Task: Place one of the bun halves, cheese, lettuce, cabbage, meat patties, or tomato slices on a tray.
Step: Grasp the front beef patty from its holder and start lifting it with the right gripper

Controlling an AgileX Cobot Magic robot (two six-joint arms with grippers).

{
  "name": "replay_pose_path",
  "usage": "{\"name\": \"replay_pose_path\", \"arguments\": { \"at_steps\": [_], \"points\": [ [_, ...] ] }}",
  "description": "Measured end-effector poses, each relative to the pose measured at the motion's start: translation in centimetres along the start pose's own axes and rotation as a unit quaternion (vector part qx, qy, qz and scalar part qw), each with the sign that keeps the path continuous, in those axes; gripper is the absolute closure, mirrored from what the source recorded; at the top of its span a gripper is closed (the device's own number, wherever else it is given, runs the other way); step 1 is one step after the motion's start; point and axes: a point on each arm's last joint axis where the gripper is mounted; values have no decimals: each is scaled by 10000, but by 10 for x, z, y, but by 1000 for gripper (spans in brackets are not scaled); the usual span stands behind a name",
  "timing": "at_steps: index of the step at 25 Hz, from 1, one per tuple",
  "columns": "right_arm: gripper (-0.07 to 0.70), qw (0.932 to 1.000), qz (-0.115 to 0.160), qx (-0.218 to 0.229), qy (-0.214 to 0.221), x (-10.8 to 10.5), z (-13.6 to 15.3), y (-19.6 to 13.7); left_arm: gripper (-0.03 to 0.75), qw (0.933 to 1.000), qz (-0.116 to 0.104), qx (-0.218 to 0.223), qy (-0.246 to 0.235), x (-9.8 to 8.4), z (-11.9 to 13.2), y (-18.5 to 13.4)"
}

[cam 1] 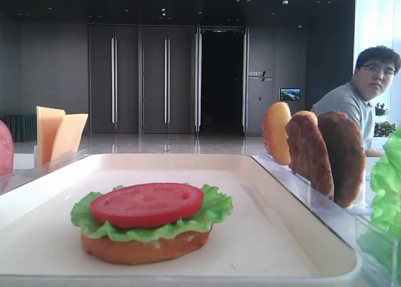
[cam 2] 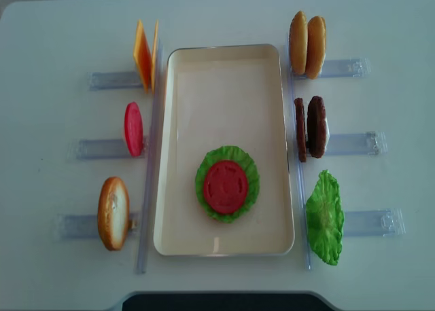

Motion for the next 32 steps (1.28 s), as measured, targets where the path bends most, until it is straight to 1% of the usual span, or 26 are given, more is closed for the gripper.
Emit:
{"name": "replay_pose_path", "arguments": {
  "at_steps": [17,19,22,23,26,29,31,32],
  "points": [
    [352,10000,-23,33,0,0,-2,0,370,10000,6,-2,0,0,0,0],
    [352,9997,-70,218,3,0,-6,8,370,10000,6,-6,0,0,0,0],
    [352,9963,-120,854,15,0,1,38,370,10000,6,-6,0,0,0,0],
    [352,9937,-123,1112,20,0,8,49,370,10000,6,-6,0,0,0,0],
    [352,9841,37,1746,316,5,33,85,370,10000,5,-6,-2,0,0,0],
    [352,9704,180,2356,504,9,67,115,370,10000,5,-6,-2,0,0,0],
    [352,9560,238,2873,543,10,100,128,370,10000,5,-6,-2,0,0,0],
    [352,9518,238,3011,543,10,112,133,370,10000,5,-10,-2,0,0,0]
  ]
}}
Point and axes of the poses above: a point on each arm's last joint axis where the gripper is mounted, z pointing out along that axis toward the gripper, x along the wrist's bending axis when the last joint is at zero, y = z × x
